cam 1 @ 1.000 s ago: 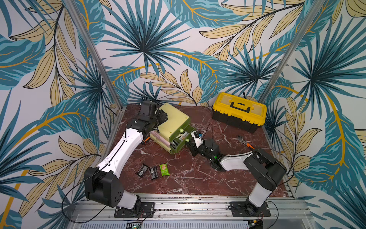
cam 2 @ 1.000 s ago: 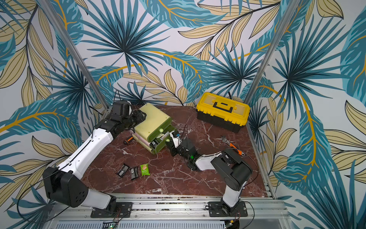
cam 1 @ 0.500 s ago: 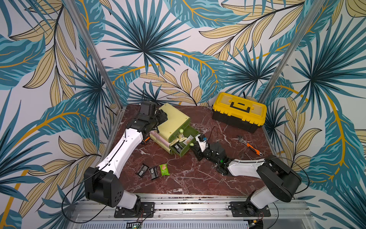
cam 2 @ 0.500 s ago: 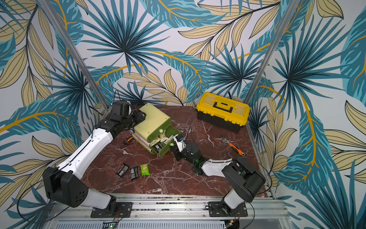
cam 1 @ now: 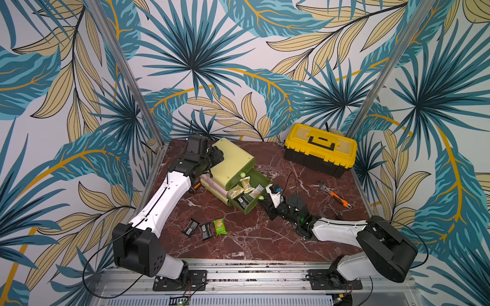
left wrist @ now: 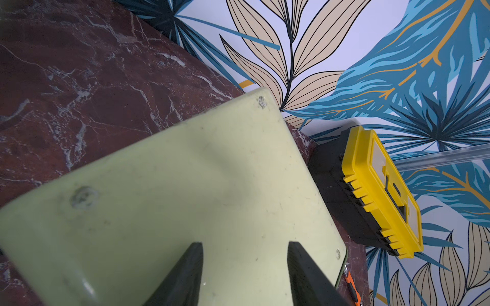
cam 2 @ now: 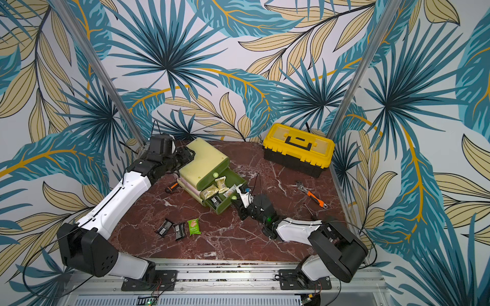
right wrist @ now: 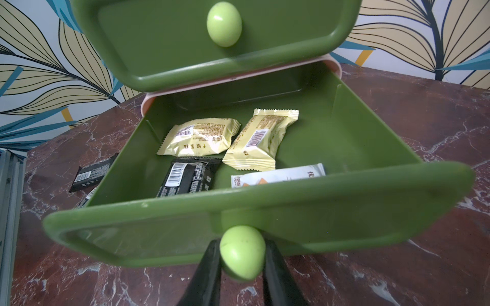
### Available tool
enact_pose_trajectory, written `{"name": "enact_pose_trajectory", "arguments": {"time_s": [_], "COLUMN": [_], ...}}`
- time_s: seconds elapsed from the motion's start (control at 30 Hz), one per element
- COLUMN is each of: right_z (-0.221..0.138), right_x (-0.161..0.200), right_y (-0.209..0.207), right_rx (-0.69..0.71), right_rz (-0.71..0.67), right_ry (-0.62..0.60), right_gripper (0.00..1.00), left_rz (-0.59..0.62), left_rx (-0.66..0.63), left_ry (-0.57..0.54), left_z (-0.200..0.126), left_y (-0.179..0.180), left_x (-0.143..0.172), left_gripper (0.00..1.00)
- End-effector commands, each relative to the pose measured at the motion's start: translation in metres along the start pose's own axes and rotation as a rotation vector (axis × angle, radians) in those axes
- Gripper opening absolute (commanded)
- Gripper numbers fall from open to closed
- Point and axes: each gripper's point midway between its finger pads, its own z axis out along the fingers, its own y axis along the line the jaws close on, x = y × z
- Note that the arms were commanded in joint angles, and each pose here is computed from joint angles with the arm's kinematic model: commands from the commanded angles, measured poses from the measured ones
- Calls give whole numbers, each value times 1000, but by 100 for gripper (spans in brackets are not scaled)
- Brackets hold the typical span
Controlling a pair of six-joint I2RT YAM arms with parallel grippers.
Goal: Take the cookies out of the drawer
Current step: Open the drawer in the storage box.
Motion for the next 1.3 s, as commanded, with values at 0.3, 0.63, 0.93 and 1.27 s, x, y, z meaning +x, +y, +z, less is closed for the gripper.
{"name": "enact_pose_trajectory", "arguments": {"time_s": [0.3,0.63,0.93,1.27], "right_z": [-10,-11,-27,-55], "right_x": [15,16,5,-33], "right_y": [4,-1,-2,-21], "right_rx": [-13,18,48,263], "right_rz": [-17,-6,-19,231], "right_ry": [30,36,115,319], "right_gripper": [16,37,59,60], "left_rz": [-15,-18,-23,-27], "left_rx": [-105,-107,-108,-107], "left_ry": [77,80,82,78], "left_z": [5,7,8,7], "left_y": [34,34,36,36], "left_x": [23,24,26,25], "left_gripper": [56,55,55,56]}}
